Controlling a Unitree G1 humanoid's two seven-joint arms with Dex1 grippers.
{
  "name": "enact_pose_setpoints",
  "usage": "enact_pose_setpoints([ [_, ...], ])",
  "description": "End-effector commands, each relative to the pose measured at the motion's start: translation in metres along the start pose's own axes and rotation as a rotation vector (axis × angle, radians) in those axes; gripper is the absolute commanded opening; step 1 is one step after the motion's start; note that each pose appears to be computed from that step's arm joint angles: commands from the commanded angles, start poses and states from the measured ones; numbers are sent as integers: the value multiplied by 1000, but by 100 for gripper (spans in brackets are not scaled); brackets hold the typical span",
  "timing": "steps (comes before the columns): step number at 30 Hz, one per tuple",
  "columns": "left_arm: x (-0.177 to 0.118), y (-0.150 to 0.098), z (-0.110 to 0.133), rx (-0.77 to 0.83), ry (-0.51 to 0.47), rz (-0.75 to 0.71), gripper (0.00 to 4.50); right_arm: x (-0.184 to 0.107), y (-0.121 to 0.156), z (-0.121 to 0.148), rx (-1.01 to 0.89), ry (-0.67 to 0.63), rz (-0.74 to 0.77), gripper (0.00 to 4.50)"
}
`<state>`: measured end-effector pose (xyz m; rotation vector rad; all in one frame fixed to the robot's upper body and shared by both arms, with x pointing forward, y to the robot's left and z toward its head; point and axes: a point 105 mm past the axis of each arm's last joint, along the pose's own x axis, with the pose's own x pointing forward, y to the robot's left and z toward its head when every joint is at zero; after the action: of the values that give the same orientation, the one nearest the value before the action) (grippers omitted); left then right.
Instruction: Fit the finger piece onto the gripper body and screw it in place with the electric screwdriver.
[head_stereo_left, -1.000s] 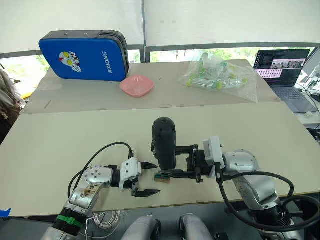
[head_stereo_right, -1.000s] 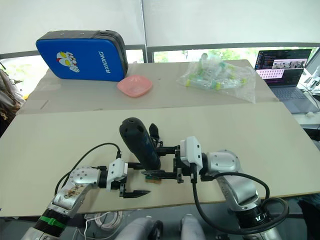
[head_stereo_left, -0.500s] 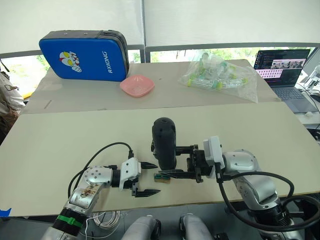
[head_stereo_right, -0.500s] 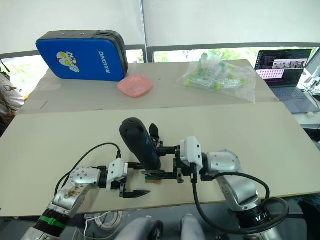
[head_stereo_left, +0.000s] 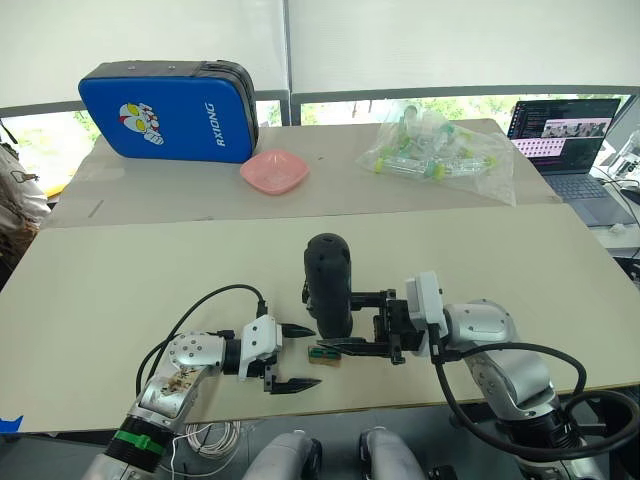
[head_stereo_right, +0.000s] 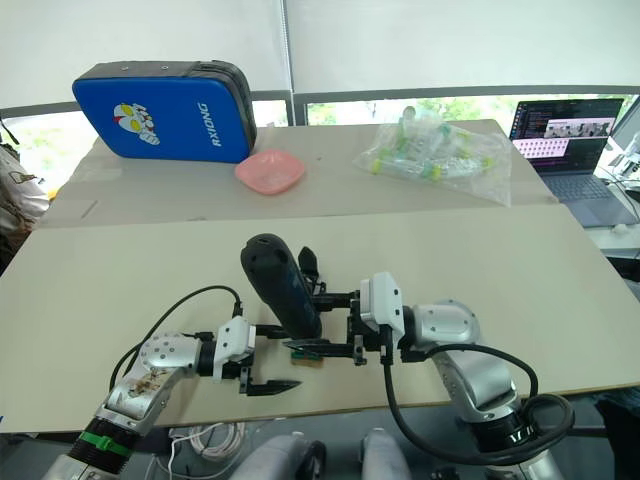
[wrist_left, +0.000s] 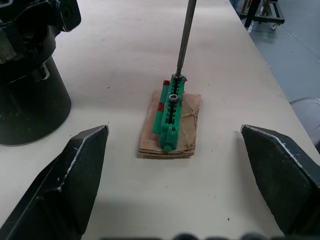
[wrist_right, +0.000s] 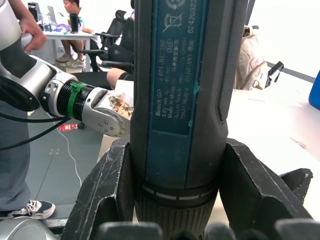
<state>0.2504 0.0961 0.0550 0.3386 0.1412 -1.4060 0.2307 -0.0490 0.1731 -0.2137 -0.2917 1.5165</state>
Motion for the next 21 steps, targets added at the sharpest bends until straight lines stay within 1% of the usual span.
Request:
enact_pose_setpoints([
  [1,2,-8,-14,-64,25,-14,450,1,1,8,-38,-25,8,194],
  [9,2,-6,-12,-63,13,-3,450,2,0,14,-49,-44,19,194],
  [13,-3,-5,-10,-65,-4,9,450,2,0,21,-74,-66,29,194],
  [21,-16,-2,2,-58,-78,17,450,2,1,32,-81,-98,43,194],
])
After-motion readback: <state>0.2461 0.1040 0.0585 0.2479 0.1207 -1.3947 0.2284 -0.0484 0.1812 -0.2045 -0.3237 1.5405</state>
